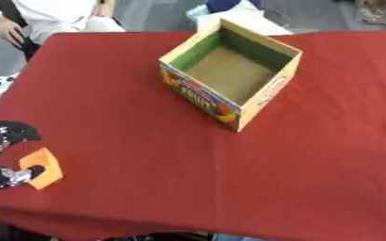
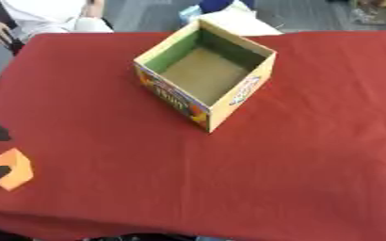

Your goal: Pick up objects on the table and place them in the box.

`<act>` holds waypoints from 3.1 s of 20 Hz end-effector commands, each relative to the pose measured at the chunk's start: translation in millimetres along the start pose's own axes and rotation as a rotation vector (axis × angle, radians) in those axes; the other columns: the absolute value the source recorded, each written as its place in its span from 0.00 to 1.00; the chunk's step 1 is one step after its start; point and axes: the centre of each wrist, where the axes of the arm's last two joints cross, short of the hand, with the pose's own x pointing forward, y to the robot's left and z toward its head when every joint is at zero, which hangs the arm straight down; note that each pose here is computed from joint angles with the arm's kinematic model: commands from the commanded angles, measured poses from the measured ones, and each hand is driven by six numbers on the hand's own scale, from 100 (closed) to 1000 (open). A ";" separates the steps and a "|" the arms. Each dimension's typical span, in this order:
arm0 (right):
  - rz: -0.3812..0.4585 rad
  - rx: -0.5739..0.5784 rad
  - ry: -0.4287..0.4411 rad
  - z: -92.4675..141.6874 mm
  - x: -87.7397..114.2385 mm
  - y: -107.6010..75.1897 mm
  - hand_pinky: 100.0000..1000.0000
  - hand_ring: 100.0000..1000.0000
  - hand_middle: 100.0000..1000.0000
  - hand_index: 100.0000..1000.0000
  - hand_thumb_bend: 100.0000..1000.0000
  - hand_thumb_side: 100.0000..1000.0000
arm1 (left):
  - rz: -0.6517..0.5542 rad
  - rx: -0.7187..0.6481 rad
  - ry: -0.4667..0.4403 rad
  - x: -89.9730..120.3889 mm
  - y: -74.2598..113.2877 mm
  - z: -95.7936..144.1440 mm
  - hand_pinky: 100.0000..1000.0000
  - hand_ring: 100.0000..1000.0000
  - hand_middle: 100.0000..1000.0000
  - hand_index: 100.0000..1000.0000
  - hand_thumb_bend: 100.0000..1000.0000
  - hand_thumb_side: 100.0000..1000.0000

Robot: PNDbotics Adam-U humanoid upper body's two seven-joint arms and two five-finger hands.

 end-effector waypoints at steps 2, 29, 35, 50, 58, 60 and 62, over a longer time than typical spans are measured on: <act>-0.013 0.002 -0.023 -5.2 4.8 0.0 0.58 0.74 0.51 0.70 0.00 0.86 | -0.032 -0.015 0.015 -7.0 5.9 1.5 1.00 1.00 0.90 0.94 0.31 1.00; -0.027 0.001 -0.018 -3.2 4.5 1.3 0.58 0.74 0.51 0.70 0.00 0.86 | -0.061 -0.061 0.060 -6.8 -16.2 -11.5 0.94 0.93 0.78 0.82 0.32 1.00; -0.026 -0.002 -0.013 -2.5 4.2 0.9 0.58 0.74 0.51 0.70 0.00 0.86 | -0.013 -0.056 0.036 -4.2 -16.1 -12.0 0.85 0.83 0.67 0.72 0.10 1.00; -0.017 -0.007 -0.012 -1.3 3.3 -1.2 0.58 0.74 0.51 0.70 0.00 0.86 | 0.095 0.188 -0.078 9.5 49.8 -0.2 0.74 0.72 0.56 0.63 0.00 0.48; -0.025 -0.005 -0.019 -3.4 4.2 -0.1 0.58 0.74 0.51 0.70 0.00 0.85 | 0.079 0.307 -0.209 19.0 107.0 -2.4 0.73 0.71 0.55 0.62 0.00 0.28; -0.028 -0.004 -0.021 -3.9 4.4 0.3 0.58 0.74 0.51 0.70 0.00 0.85 | 0.075 0.330 -0.246 22.5 120.4 -5.1 0.72 0.70 0.55 0.62 0.00 0.21; -0.031 -0.003 -0.020 -4.1 4.6 1.0 0.58 0.74 0.51 0.70 0.00 0.85 | 0.083 0.347 -0.284 25.8 132.4 -9.2 0.71 0.69 0.54 0.61 0.00 0.17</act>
